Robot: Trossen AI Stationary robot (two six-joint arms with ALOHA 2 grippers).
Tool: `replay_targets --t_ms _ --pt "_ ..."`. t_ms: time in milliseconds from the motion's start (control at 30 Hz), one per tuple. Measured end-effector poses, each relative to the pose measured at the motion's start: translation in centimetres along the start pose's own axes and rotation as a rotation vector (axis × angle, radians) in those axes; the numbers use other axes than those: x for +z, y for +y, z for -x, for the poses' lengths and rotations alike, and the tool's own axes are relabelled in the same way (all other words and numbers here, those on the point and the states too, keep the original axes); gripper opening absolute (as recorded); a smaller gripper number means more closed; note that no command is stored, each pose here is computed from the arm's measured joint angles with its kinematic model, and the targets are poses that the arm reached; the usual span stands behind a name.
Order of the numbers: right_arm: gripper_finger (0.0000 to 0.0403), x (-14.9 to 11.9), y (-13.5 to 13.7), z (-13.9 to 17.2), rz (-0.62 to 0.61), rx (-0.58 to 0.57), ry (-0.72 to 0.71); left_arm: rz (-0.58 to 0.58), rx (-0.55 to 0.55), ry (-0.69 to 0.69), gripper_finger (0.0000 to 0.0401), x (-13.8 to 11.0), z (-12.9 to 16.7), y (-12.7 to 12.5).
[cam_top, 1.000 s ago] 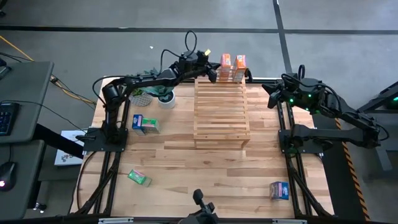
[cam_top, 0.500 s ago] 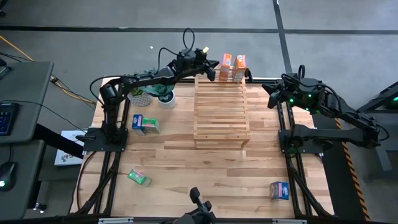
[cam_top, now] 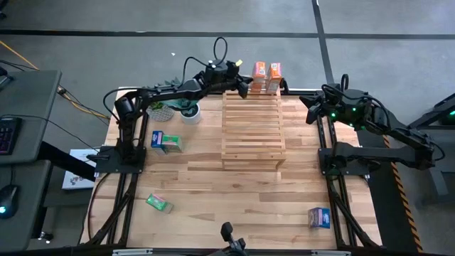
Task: Stack cereal on shelf
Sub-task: Move the orange cereal box beside the other orange cereal box on the shelf
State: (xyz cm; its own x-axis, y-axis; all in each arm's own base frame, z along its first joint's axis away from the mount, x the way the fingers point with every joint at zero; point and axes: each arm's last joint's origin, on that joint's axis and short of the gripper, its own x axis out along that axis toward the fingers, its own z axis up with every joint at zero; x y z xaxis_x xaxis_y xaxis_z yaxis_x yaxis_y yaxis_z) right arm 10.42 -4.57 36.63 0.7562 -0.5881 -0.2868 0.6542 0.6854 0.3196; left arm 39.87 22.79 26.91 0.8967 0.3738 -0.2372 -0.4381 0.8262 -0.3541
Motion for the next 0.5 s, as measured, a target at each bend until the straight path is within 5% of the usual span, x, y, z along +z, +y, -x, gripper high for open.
replay_targets --t_ms 500 --pt "0.0000 0.0 0.0 0.0 0.000 0.000 0.000 0.002 0.027 0.000 0.0000 0.1 0.1 0.7"
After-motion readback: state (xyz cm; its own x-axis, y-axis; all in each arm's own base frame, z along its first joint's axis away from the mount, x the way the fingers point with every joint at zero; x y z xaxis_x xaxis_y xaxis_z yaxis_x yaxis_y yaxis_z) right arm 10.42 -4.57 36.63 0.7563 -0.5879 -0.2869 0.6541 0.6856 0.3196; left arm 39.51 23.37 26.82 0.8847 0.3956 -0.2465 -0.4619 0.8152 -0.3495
